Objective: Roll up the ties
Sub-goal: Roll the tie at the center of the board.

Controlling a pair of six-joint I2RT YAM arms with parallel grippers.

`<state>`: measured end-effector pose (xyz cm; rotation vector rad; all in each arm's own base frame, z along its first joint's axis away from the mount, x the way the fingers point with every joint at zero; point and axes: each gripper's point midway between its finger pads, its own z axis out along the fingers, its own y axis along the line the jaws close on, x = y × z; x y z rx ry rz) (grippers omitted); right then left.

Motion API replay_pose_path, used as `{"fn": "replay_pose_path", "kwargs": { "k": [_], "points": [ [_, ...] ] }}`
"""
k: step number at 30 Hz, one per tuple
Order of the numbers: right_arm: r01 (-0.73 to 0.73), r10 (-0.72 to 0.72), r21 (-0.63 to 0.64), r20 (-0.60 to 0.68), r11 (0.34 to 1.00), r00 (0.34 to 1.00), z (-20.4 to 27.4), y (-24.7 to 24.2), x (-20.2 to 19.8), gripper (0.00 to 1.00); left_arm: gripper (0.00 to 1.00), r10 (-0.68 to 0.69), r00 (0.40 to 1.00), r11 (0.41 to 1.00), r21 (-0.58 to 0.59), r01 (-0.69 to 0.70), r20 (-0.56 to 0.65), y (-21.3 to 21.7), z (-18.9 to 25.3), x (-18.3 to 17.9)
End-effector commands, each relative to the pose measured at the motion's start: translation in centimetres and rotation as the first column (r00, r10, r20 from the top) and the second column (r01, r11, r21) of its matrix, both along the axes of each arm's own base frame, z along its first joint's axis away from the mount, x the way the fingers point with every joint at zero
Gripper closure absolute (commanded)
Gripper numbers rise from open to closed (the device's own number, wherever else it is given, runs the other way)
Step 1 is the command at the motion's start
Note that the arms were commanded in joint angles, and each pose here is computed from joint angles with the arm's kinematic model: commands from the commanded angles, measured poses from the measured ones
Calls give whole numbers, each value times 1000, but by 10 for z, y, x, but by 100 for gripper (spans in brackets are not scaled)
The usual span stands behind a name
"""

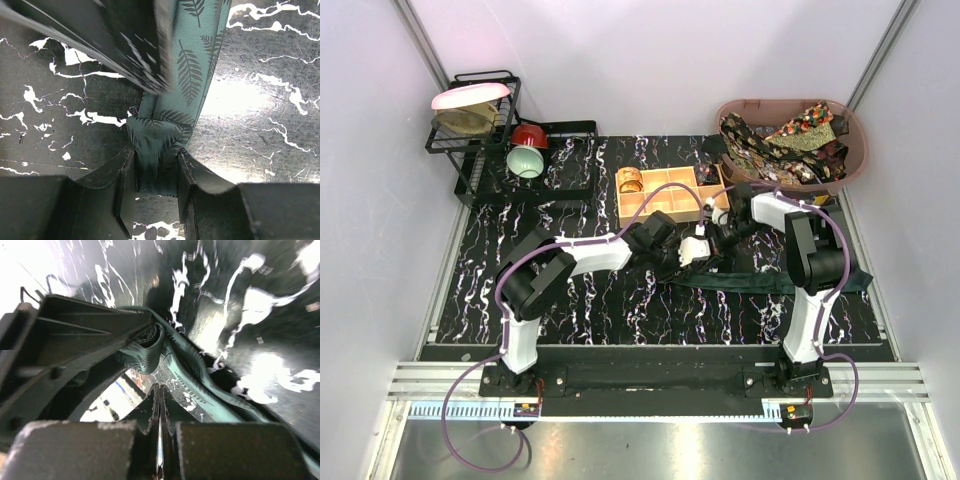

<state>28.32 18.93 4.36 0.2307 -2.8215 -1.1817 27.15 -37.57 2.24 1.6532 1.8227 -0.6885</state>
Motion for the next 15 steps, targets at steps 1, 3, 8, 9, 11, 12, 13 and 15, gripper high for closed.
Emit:
{"fn": "replay_pose_path", "kwargs": {
  "k": [1, 3, 8, 9, 11, 12, 13, 15],
  "points": [
    [-5, 7, 42, -40, 999, 999, 0, 17, -15, 99, 100, 29, 998, 992, 127, -23, -50, 23, -32, -8],
    [5, -5, 11, -57, 1000, 998, -15, 14, -16, 100, 100, 28, 998, 992, 125, -21, -54, 22, -32, -8],
    [22, -28, -102, -55, 995, 998, -52, 3, -6, 100, 100, 22, 998, 993, 114, -16, -55, 22, -31, -8],
    [26, -34, -114, -63, 993, 997, -55, 1, -7, 100, 100, 16, 998, 995, 104, -10, -57, 21, -29, -8],
    [27, -39, -145, -79, 989, 996, -61, -3, -11, 100, 99, 16, 997, 997, 76, -10, -73, 21, -24, -7],
    [24, -37, -157, -81, 987, 996, -63, -4, -12, 100, 99, 14, 997, 998, 57, -9, -82, 20, -20, -6],
    [23, -36, -163, -79, 986, 996, -63, -6, -13, 100, 99, 8, 996, 1000, 27, -5, -88, 18, -16, -5],
    [24, -42, -180, -94, 983, 995, -68, -10, -16, 100, 97, -13, 996, 999, -50, 9, -89, 16, 1, -1]
  ]
}}
